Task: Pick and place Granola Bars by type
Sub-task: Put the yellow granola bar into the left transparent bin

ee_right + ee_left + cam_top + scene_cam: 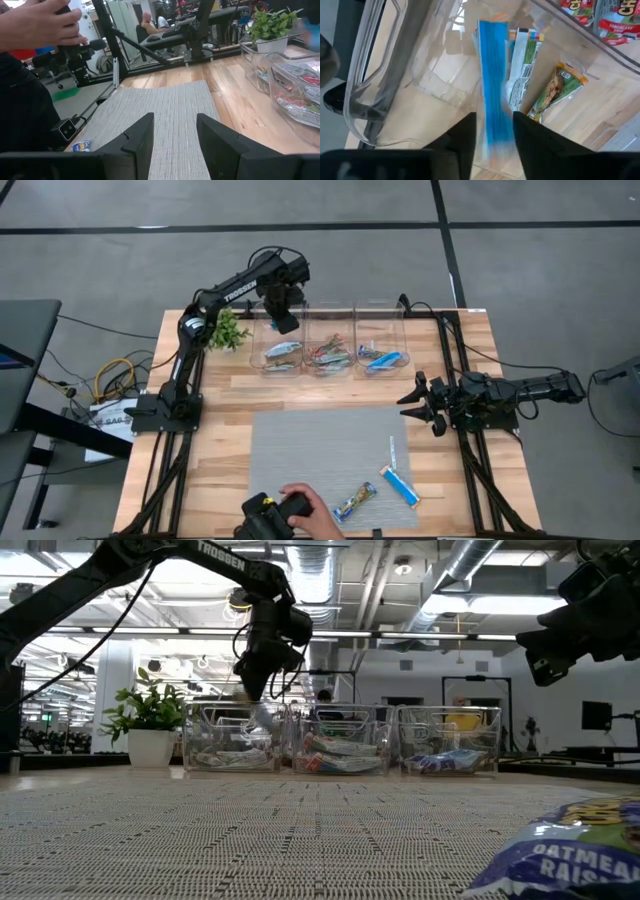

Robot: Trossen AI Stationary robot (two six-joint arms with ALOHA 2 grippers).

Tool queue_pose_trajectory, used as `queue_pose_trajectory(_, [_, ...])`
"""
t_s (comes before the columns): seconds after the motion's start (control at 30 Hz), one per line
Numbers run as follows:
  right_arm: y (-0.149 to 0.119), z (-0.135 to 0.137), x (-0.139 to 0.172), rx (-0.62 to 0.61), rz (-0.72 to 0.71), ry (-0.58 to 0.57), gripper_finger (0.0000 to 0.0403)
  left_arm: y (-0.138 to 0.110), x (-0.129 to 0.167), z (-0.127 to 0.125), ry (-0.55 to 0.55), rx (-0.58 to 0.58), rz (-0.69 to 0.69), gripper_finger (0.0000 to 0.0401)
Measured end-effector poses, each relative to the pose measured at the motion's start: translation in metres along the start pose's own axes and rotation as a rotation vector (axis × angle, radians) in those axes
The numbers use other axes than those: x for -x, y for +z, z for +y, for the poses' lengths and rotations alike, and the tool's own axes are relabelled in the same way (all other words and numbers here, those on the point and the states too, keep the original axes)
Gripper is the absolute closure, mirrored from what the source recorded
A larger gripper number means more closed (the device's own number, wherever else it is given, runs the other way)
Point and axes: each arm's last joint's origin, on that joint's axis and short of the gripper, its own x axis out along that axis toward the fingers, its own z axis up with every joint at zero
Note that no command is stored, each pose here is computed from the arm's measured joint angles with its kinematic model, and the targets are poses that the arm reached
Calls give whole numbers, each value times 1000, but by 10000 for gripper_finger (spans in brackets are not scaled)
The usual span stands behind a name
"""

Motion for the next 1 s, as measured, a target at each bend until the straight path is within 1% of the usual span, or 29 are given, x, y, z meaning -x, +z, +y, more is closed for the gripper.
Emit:
queue_pose_trajectory(0.1, [0,0,0,0,0,0,262,0,0,-1,0,2,0,253])
queue_pose_trajectory(0.23, [0,0,0,0,0,0,259,1,0,-6,1,0,0,234])
queue_pose_trajectory(0.4, [0,0,0,0,0,0,260,2,5,-20,4,-17,-16,235])
queue_pose_trajectory(0.53, [0,0,0,0,0,0,262,0,20,-41,2,-64,-97,240])
queue_pose_trajectory(0.63, [0,0,0,0,0,0,260,0,29,-65,-28,-108,-149,243])
queue_pose_trajectory(0.7, [0,0,0,0,0,0,259,-2,35,-84,-68,-153,-190,243])
queue_pose_trajectory(1.0, [0,0,0,0,-1,0,261,-11,54,-194,-321,-415,-365,243])
